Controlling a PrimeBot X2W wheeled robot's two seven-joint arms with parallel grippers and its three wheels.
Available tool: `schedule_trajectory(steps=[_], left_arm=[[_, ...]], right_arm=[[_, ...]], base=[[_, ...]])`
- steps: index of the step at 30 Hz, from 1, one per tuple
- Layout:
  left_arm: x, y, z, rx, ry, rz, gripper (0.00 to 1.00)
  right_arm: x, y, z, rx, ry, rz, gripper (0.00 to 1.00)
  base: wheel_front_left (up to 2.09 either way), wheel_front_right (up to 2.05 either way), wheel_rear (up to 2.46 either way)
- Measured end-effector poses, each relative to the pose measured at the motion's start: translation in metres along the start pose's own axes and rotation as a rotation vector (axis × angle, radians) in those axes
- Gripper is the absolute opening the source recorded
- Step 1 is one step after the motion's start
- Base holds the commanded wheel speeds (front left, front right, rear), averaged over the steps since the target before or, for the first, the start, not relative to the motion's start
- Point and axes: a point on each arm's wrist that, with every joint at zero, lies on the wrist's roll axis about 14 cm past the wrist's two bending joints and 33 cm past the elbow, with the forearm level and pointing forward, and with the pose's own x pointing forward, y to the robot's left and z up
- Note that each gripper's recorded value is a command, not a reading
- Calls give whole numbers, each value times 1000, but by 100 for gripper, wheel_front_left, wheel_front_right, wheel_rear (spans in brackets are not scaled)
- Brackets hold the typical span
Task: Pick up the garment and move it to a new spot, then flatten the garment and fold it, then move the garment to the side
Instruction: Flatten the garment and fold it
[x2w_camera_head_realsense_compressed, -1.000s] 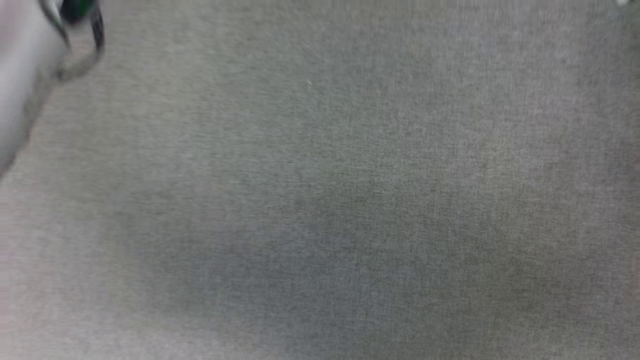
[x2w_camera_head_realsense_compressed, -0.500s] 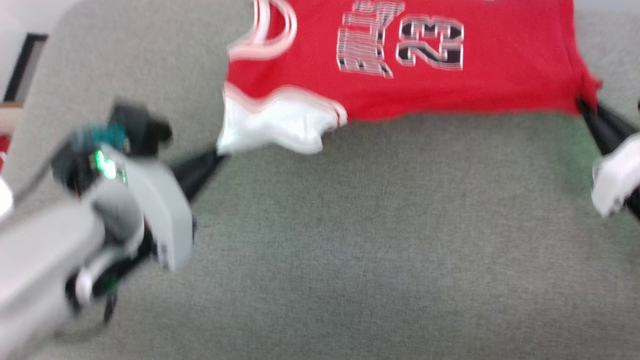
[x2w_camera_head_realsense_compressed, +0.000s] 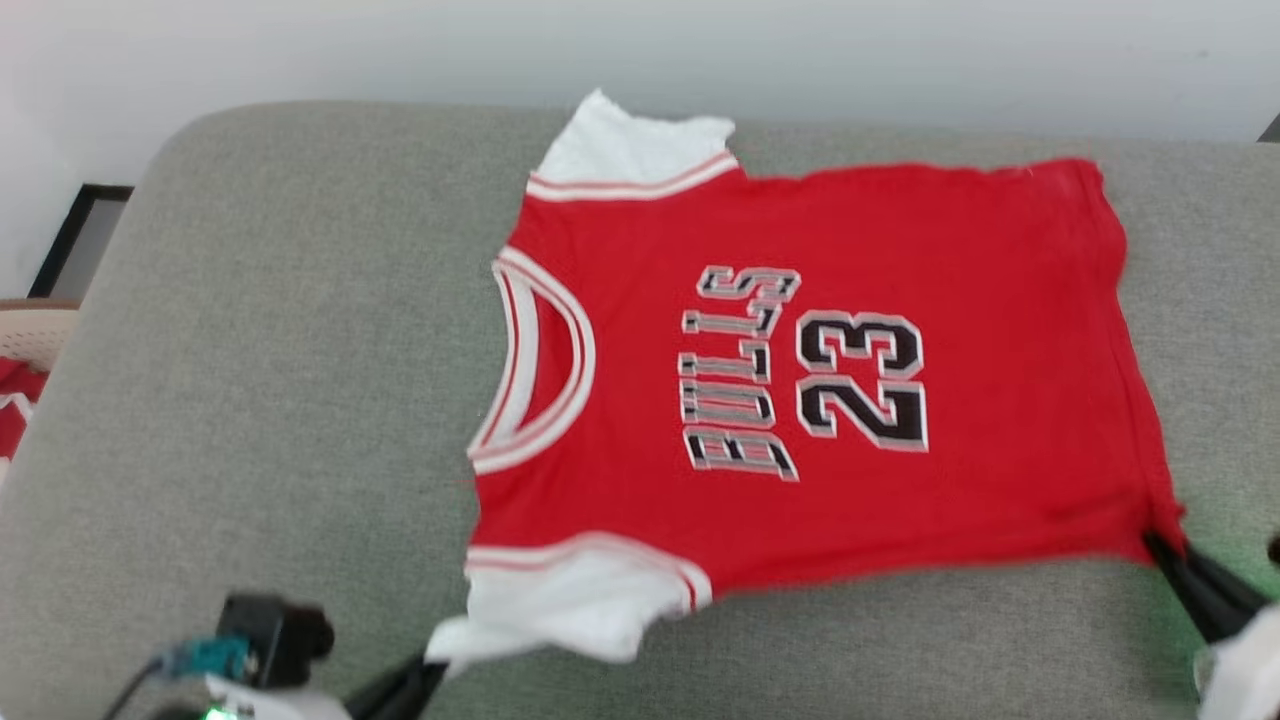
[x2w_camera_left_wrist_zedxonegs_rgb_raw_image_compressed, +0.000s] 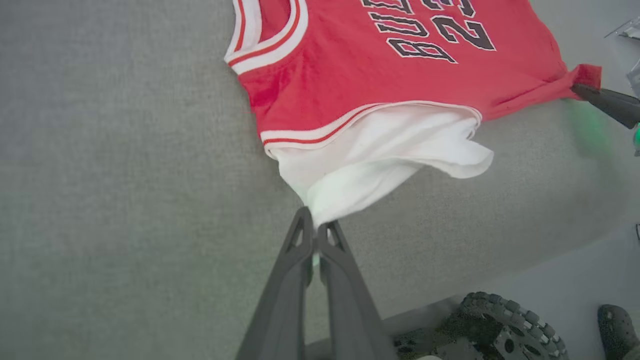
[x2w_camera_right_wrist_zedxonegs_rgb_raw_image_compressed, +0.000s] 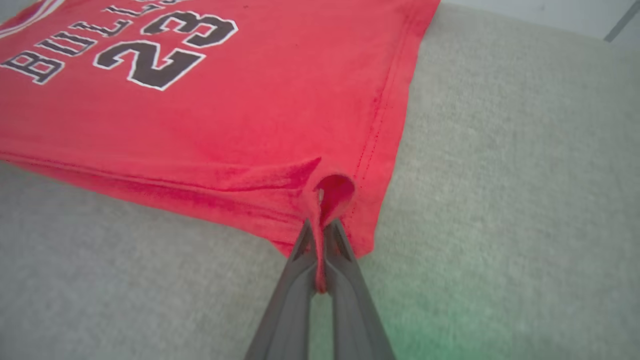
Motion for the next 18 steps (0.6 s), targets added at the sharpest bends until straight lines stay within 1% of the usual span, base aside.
schedule_trajectory(steps=[4, 7, 10, 13, 18], left_arm=[[-11, -4, -28, -89, 42, 33, 0], [-15, -9, -44, -133, 77, 40, 0], [-17, -9, -49, -143, 91, 46, 0], [-14, -2, -38, -99, 65, 56, 0], [-3, 8, 12, 50, -37, 48, 0]], right_arm=[[-25, 6, -31, 61, 39, -21, 0], [-35, 12, -42, 107, 41, -33, 0], [-41, 19, -47, 131, 43, -33, 0], [-42, 26, -43, 128, 44, -25, 0], [-36, 27, -16, 100, 1, -17, 0]], base=[[0, 0, 0], [0, 0, 0], [0, 0, 0], [0, 0, 0], [0, 0, 0]])
